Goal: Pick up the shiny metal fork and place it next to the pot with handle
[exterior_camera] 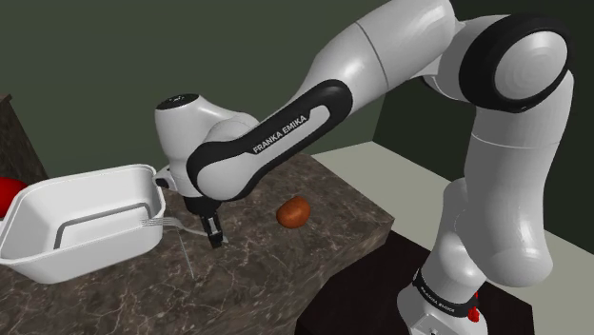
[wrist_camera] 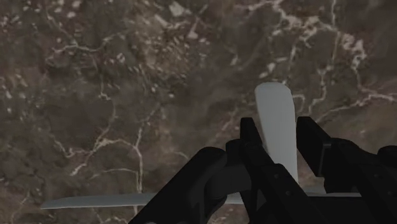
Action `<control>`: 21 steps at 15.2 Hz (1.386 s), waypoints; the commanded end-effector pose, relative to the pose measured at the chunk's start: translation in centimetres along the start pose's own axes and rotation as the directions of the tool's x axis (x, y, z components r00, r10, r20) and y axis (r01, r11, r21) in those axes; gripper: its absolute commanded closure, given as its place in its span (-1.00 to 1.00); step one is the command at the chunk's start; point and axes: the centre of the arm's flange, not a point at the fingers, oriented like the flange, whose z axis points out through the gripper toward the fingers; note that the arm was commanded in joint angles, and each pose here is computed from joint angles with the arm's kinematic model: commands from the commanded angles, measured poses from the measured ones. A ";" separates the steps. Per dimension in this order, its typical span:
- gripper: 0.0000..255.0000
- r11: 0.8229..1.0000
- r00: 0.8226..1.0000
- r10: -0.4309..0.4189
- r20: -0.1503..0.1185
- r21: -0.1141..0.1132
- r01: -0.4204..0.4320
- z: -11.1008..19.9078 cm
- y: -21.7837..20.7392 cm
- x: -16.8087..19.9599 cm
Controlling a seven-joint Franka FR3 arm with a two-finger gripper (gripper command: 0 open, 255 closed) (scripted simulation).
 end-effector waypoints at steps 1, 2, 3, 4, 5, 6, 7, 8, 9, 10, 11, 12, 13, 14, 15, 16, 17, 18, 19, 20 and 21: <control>1.00 1.000 1.000 0.003 0.003 0.002 -0.003 0.4 0.1 -0.1; 1.00 1.000 1.000 0.003 0.003 0.002 -0.003 0.4 0.1 -0.1; 1.00 1.000 1.000 0.003 0.003 0.002 -0.003 0.4 0.1 -0.1; 1.00 1.000 1.000 0.003 0.003 0.002 -0.003 0.4 0.1 -0.1; 1.00 1.000 1.000 0.003 0.003 0.002 -0.003 0.4 0.1 -0.1; -1.00 1.000 1.000 0.003 0.003 0.002 -0.003 0.5 0.2 -0.1; -1.00 1.000 1.000 0.003 0.003 0.002 -0.003 0.5 0.2 -0.1; -1.00 1.000 1.000 0.003 0.003 0.002 -0.003 0.5 0.2 -0.1; -1.00 1.000 1.000 0.003 0.003 0.002 -0.003 0.5 0.3 -0.1; -1.00 1.000 1.000 0.003 0.003 0.002 -0.003 0.5 0.3 -0.1; -1.00 1.000 1.000 0.003 0.003 0.002 -0.003 0.4 0.1 -0.1; -1.00 1.000 1.000 0.003 0.003 0.002 -0.003 -0.9 0.1 -0.1; -1.00 1.000 1.000 0.003 0.003 0.002 -0.003 -2.2 0.1 -0.1; -1.00 1.000 1.000 0.003 0.003 0.002 -0.003 -3.5 0.2 -0.1; -1.00 1.000 1.000 0.003 0.003 0.002 -0.003 -4.6 0.2 -0.1; -1.00 1.000 1.000 0.003 0.003 0.002 -0.003 -4.6 0.2 -0.1; -1.00 1.000 1.000 0.003 0.003 0.002 -0.003 -4.6 0.2 -0.1; -1.00 1.000 1.000 0.003 0.003 0.002 -0.003 -4.6 0.2 -0.1; -1.00 1.000 1.000 0.003 0.003 0.002 -0.003 -4.6 0.2 -0.1; -1.00 1.000 1.000 0.003 0.003 0.002 -0.003 -4.6 0.2 -0.1; -1.00 1.000 1.000 0.003 0.003 0.002 -0.003 -4.6 0.2 -0.1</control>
